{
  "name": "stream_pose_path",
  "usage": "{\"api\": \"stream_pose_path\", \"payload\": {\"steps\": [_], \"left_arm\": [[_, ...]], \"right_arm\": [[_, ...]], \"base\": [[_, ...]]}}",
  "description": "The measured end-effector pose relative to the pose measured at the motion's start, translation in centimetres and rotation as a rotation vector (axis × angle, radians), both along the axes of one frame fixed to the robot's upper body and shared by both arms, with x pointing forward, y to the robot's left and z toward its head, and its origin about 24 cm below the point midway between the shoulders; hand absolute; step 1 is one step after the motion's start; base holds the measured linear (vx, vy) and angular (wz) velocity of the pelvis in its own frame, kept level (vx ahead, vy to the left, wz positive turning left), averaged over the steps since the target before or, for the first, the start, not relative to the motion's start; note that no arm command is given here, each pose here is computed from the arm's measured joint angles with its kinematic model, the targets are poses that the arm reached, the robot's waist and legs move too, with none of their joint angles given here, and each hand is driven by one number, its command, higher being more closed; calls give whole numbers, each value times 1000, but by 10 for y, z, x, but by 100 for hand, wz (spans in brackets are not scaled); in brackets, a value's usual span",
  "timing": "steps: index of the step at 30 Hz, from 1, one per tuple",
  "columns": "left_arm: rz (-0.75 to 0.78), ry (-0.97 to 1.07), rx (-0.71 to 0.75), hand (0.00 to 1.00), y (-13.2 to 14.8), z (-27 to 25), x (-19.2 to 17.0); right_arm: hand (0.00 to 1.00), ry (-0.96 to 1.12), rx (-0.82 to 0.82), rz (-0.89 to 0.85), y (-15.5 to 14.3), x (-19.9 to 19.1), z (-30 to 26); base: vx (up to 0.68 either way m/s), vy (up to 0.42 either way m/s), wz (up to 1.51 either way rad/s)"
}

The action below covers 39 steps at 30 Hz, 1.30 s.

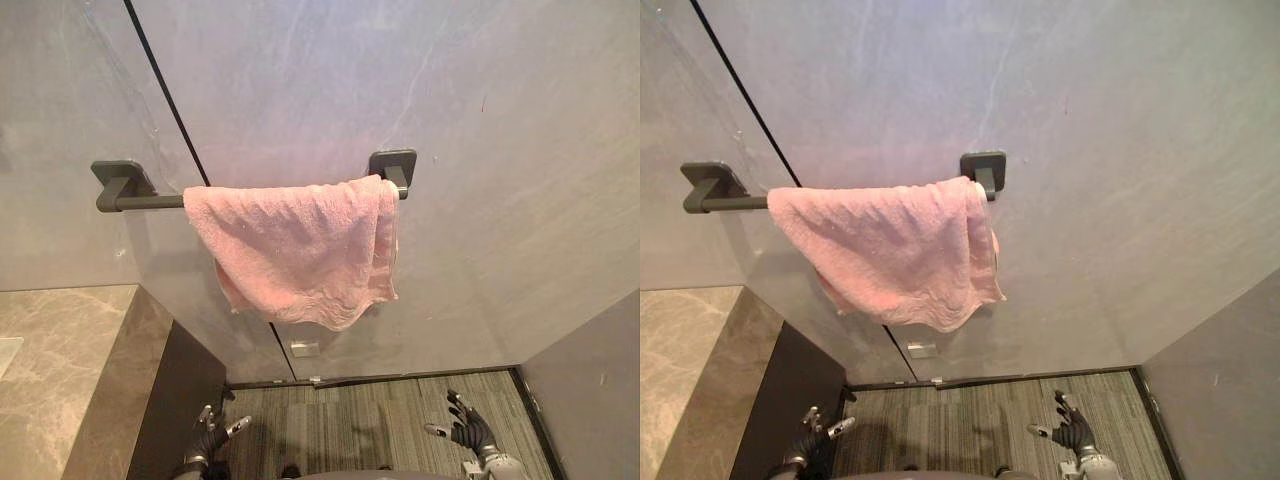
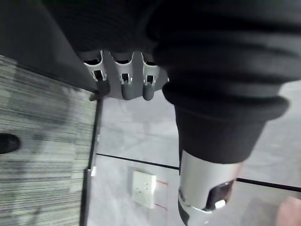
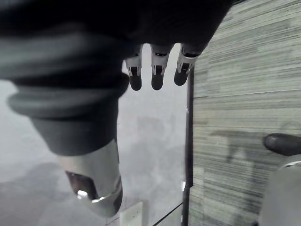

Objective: Organize washtable

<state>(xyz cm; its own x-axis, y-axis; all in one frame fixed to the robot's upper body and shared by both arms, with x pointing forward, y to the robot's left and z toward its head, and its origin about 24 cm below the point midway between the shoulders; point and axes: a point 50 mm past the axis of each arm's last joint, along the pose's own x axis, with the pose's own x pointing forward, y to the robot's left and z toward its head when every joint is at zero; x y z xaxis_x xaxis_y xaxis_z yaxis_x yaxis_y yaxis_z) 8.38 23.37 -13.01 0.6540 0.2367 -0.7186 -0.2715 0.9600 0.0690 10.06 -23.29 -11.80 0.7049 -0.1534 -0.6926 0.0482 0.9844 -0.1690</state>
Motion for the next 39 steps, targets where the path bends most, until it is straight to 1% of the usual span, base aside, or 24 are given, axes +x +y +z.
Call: {"api": "stream_pose_path", "payload": {"steps": [4,13,20,23,26,28,30,32,33,34,35,36,37,39], "left_arm": [[-9,70,-4,0,-2,-8,-12],[-16,133,-12,0,-4,-15,-23],[-14,137,-12,0,-4,-15,-25],[-16,131,-8,0,-3,-15,-23],[-59,74,7,0,-3,-9,1],[-109,-22,26,0,-5,2,27],[-120,-63,37,0,-5,8,35],[-124,-77,55,0,0,12,38],[-121,-80,54,0,-1,12,40],[-118,-81,41,0,-5,11,40],[-115,-84,-4,0,-20,7,39],[-106,-80,-18,0,-25,6,36],[-101,-77,-46,0,-35,4,35],[-101,-76,-74,0,-45,2,34]], "right_arm": [[0,49,-15,-32,-4,-11,-6],[0,115,-25,-53,-5,-21,-14],[0,116,-43,-55,-9,-19,-13],[0,101,-46,-32,-7,-8,-12],[0,95,-39,13,1,-3,-12],[0,121,-20,8,6,-14,-15],[0,144,-3,3,11,-24,-18],[0,95,-2,28,15,-12,-12],[0,49,-11,33,13,1,-7],[0,27,-19,36,10,8,-3],[0,-25,-36,37,6,18,5],[0,-45,-37,35,5,22,8],[0,-77,-44,43,4,27,13],[0,-72,-45,39,3,26,13]], "base": [[0,0,0],[-2,1,0],[-21,11,-19],[-25,13,-38],[-59,-33,21],[6,-26,106],[18,-218,110],[-61,-396,82],[-122,-316,32],[-225,-314,11],[-228,-291,5],[-281,-326,36],[-240,-258,72],[-244,-228,98]]}}
